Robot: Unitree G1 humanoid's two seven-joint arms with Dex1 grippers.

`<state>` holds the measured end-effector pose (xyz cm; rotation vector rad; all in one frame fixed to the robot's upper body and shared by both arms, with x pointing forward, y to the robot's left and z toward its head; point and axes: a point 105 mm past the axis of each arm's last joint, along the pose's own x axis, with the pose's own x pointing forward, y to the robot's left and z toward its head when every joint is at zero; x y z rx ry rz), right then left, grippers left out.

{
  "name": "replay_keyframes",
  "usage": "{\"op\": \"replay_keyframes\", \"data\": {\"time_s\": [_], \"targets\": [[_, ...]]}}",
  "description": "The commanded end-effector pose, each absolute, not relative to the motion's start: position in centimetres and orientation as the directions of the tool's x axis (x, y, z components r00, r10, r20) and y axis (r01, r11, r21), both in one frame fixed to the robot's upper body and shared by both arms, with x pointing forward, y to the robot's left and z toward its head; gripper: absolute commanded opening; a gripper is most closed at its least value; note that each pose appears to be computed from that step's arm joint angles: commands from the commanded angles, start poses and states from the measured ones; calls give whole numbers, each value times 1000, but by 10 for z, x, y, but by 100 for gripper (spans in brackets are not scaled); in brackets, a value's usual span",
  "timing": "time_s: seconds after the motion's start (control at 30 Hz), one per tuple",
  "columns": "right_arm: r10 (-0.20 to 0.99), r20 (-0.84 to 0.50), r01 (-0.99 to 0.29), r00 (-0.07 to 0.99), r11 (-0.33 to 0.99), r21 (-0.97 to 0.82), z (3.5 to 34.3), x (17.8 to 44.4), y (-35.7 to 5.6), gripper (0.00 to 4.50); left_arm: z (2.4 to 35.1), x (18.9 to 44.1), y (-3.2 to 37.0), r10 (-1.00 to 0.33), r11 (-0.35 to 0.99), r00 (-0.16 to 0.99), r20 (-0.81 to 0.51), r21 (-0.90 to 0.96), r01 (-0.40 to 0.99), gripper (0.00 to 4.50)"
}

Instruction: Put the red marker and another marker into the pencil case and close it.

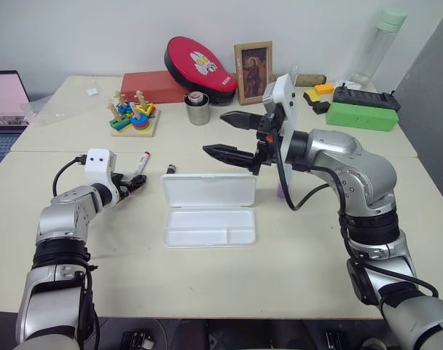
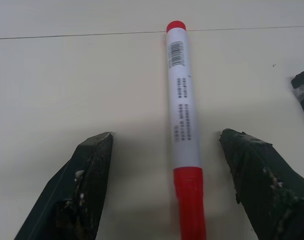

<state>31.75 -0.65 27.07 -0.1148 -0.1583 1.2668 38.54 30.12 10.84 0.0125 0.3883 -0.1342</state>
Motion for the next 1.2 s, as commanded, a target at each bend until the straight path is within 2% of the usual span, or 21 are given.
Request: {"op": "replay_keyframes", "data": {"time_s": [0.03,0.17,0.3,0.63,0.83,0.97,1.03,1.1,1.17,1.2], "targets": [[963,94,-935,252,268,-234,287,308,-2,450,93,380,295,-162,986,893,-420,-41,160,310],[964,93,-936,249,264,-234,287,308,-2,450,90,378,294,-165,986,890,-425,-49,159,286],[964,91,-936,248,263,-233,287,308,-2,450,90,377,294,-164,986,891,-423,-56,155,206],[966,87,-938,245,259,-232,286,308,-2,450,88,377,291,-171,985,892,-419,-67,157,52],[966,85,-939,242,256,-231,285,308,-2,450,87,377,291,-166,986,893,-417,-69,151,44],[966,86,-938,242,256,-233,286,308,-4,450,97,381,296,-138,990,923,-360,-37,133,44],[966,95,-937,240,256,-238,290,309,-10,450,126,389,293,-138,990,963,-230,-26,136,44],[969,125,-943,215,239,-234,302,305,-22,450,178,392,279,-208,978,978,-11,-16,208,44],[979,130,-953,159,186,-239,310,295,-37,450,231,383,254,-334,942,929,161,12,336,44],[982,126,-954,142,170,-245,311,291,-42,450,249,376,242,-398,915,894,204,22,402,44]]}}
